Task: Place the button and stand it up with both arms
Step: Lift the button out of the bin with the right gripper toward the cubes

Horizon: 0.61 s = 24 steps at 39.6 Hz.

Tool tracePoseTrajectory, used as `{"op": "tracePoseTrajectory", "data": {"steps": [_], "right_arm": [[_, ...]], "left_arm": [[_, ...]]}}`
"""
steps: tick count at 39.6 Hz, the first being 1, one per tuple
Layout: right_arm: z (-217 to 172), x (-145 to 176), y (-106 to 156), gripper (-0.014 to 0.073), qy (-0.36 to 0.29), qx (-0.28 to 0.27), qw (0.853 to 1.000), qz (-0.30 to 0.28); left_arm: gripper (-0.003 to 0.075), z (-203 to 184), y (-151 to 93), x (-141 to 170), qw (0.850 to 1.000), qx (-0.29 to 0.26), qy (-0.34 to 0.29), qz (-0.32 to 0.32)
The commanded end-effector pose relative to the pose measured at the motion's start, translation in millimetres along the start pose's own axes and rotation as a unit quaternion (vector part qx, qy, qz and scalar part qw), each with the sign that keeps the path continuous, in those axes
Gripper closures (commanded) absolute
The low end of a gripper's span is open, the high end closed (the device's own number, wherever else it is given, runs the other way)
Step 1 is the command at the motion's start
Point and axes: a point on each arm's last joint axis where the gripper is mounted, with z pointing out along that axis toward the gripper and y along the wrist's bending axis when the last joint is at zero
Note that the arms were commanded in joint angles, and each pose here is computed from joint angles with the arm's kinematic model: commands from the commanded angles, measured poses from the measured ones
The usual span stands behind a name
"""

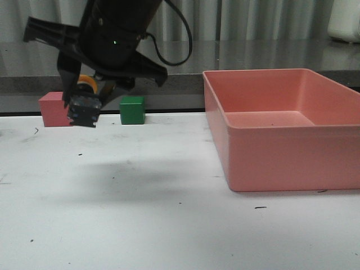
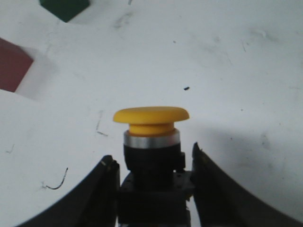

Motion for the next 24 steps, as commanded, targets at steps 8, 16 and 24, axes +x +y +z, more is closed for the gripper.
{"op": "tracePoseTrajectory", "data": {"steps": [8,16,24], "right_arm": [[6,-22,-20,0.0354,-0.032,0.001,0.996,0.078],[29,-14,-42,0.0354,0.008,0.038,0.995,0.090],[36,-11,-45,0.0348,0.013,0.042,0.995,0.092]], "left_arm": [[0.0102,1,-2,-18,0.999,0.007,-0.051,0.002],[0.0102,1,-2,-18,0.999,0.007,-0.051,0.002],[0.0102,1,-2,-18,0.999,0.007,-0.051,0.002]]}}
